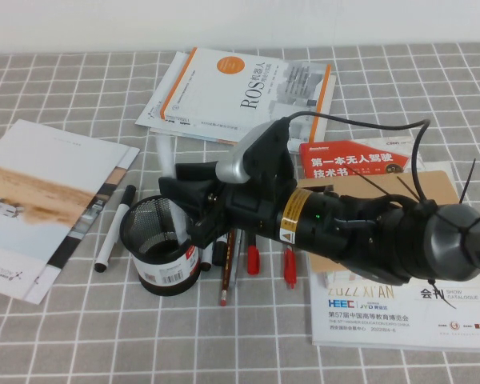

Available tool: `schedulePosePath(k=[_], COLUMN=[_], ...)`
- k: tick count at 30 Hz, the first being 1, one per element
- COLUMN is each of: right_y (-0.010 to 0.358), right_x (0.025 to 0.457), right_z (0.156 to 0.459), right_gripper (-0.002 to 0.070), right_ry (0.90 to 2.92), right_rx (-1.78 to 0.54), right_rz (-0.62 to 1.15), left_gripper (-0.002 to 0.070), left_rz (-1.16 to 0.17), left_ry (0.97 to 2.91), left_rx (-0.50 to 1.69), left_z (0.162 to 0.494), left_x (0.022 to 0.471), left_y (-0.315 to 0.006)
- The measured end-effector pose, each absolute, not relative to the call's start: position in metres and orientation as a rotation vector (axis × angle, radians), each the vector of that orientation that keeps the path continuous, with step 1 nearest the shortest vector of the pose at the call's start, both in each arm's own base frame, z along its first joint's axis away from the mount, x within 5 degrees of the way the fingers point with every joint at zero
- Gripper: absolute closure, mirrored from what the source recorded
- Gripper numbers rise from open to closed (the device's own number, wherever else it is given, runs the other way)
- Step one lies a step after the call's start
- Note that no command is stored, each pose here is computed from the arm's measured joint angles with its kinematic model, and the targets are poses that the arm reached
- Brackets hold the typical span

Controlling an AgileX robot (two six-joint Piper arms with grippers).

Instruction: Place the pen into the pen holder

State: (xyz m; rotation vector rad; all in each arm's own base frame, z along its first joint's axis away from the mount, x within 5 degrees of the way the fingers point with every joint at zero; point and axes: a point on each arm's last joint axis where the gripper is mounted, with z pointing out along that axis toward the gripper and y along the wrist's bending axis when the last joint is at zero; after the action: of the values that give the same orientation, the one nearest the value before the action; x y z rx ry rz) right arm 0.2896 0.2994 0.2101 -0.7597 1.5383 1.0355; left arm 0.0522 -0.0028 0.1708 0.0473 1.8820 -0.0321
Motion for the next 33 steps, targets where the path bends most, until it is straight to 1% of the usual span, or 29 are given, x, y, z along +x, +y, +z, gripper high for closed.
schedulePosePath(k=[4,6,8,9,10,11,12,13,14,16,19,23,29,33], right_y=[0.3,0.3,0.3,0.3,0.3,0.3,0.299,0.298,0.297,0.294,0.286,0.271,0.237,0.213], right_x=[0.29,0.289,0.289,0.289,0.288,0.288,0.286,0.284,0.283,0.277,0.266,0.25,0.222,0.199], right_z=[0.21,0.212,0.214,0.216,0.219,0.222,0.228,0.236,0.243,0.263,0.288,0.307,0.308,0.322], right_gripper=[0.0428,0.0419,0.0423,0.044,0.0471,0.0507,0.0564,0.0606,0.0635,0.0666,0.0681,0.0687,0.0688,0.0688], right_ry=[1.534,1.513,1.493,1.479,1.465,1.455,1.433,1.402,1.372,1.28,1.187,1.218,1.415,1.425], right_rx=[-0.759,-0.749,-0.737,-0.729,-0.718,-0.703,-0.687,-0.669,-0.659,-0.645,-0.644,-0.671,-0.704,-0.733], right_rz=[1.04,1.057,1.073,1.084,1.1,1.119,1.144,1.171,1.193,1.237,1.261,1.199,1.021,0.938], left_gripper=[0.0678,0.0678,0.0678,0.0678,0.0678,0.0678,0.0678,0.0678,0.0678,0.0678,0.0678,0.0678,0.0678,0.0678], left_rz=[-0.032,-0.032,-0.032,-0.032,-0.032,-0.032,-0.032,-0.032,-0.032,-0.032,-0.032,-0.032,-0.032,-0.032], left_ry=[1.882,1.882,1.882,1.882,1.882,1.882,1.882,1.882,1.882,1.882,1.882,1.882,1.882,1.882], left_rx=[0.047,0.047,0.047,0.047,0.047,0.047,0.047,0.047,0.047,0.047,0.047,0.047,0.047,0.047], left_z=[0.171,0.171,0.171,0.171,0.171,0.171,0.171,0.171,0.171,0.171,0.171,0.171,0.171,0.171], left_x=[0.052,0.052,0.052,0.052,0.052,0.052,0.052,0.052,0.052,0.052,0.052,0.052,0.052,0.052], left_y=[-0.003,-0.003,-0.003,-0.003,-0.003,-0.003,-0.003,-0.003,-0.003,-0.003,-0.003,-0.003,-0.003,-0.003])
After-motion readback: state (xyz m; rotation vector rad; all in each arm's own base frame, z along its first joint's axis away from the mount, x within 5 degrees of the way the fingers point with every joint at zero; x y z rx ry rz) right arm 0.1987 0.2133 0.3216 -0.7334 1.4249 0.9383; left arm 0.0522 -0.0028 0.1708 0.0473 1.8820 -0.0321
